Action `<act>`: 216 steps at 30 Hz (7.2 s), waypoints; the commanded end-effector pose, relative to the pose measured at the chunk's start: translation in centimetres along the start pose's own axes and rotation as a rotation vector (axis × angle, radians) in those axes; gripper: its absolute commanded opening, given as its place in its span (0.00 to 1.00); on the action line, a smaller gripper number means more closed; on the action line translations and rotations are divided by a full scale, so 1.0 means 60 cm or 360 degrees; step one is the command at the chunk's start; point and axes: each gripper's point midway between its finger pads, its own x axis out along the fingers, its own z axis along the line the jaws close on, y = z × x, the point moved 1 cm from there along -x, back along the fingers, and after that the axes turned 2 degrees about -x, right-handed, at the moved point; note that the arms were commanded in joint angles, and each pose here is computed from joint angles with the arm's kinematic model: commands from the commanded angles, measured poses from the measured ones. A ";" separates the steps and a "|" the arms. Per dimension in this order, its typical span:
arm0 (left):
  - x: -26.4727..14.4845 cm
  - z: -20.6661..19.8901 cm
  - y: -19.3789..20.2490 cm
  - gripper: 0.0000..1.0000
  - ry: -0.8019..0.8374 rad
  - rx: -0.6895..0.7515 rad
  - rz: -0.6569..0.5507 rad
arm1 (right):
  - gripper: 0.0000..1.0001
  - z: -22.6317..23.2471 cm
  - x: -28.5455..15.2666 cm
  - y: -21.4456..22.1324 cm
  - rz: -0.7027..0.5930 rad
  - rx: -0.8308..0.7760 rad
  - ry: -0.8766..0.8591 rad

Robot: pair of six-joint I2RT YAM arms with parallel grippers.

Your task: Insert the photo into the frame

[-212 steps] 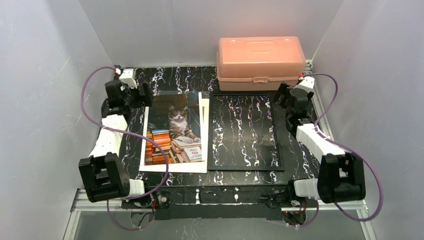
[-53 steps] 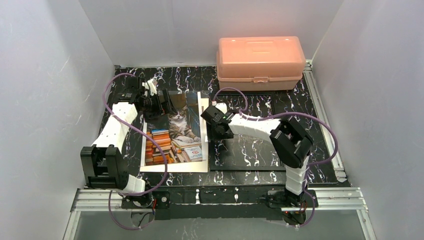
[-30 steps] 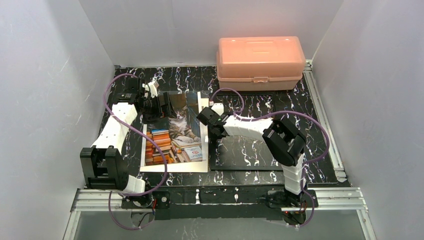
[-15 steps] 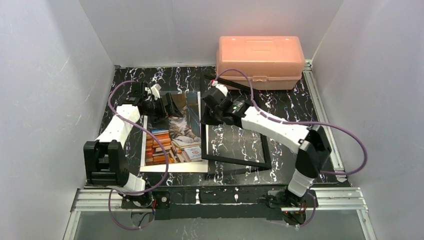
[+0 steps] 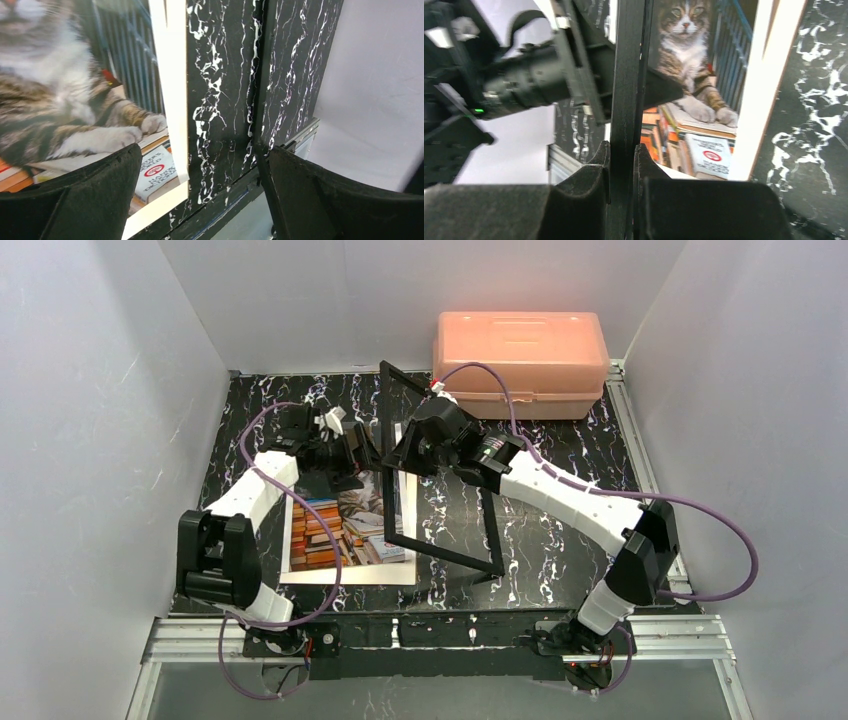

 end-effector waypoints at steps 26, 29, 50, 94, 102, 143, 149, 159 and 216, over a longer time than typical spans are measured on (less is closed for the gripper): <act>-0.046 -0.203 -0.049 0.98 0.0342 0.0104 -0.0160 | 0.01 0.029 -0.128 -0.123 -0.0338 0.0471 -0.0548; -0.033 -0.215 -0.048 0.98 0.0329 0.0121 -0.0145 | 0.01 0.025 -0.132 -0.120 -0.0311 0.0485 -0.0573; -0.008 -0.290 -0.050 0.98 0.0331 0.0279 -0.0176 | 0.68 -0.047 -0.168 -0.153 -0.0275 0.0347 -0.0331; 0.020 -0.280 -0.079 0.98 0.0099 0.0416 -0.0249 | 0.34 -0.066 -0.169 -0.137 0.0073 -0.0622 0.0490; -0.040 -0.249 -0.081 0.98 0.0007 0.0434 -0.0332 | 0.06 -0.015 -0.197 -0.152 -0.0069 -0.0513 0.0311; -0.133 -0.090 -0.049 0.98 -0.0241 0.0505 -0.0294 | 0.29 -0.368 -0.303 0.003 -0.0468 -0.0387 0.0885; -0.130 -0.079 -0.044 0.98 -0.0256 0.0536 -0.0278 | 0.30 -0.412 -0.296 0.007 -0.0510 -0.0408 0.1077; -0.105 -0.049 -0.031 0.98 -0.0280 0.0555 -0.0194 | 0.38 -0.436 -0.307 0.008 -0.0601 -0.0476 0.1097; -0.144 0.011 -0.059 0.97 -0.0242 0.0329 -0.0100 | 0.87 -0.232 0.110 0.219 0.0017 -0.0408 0.0617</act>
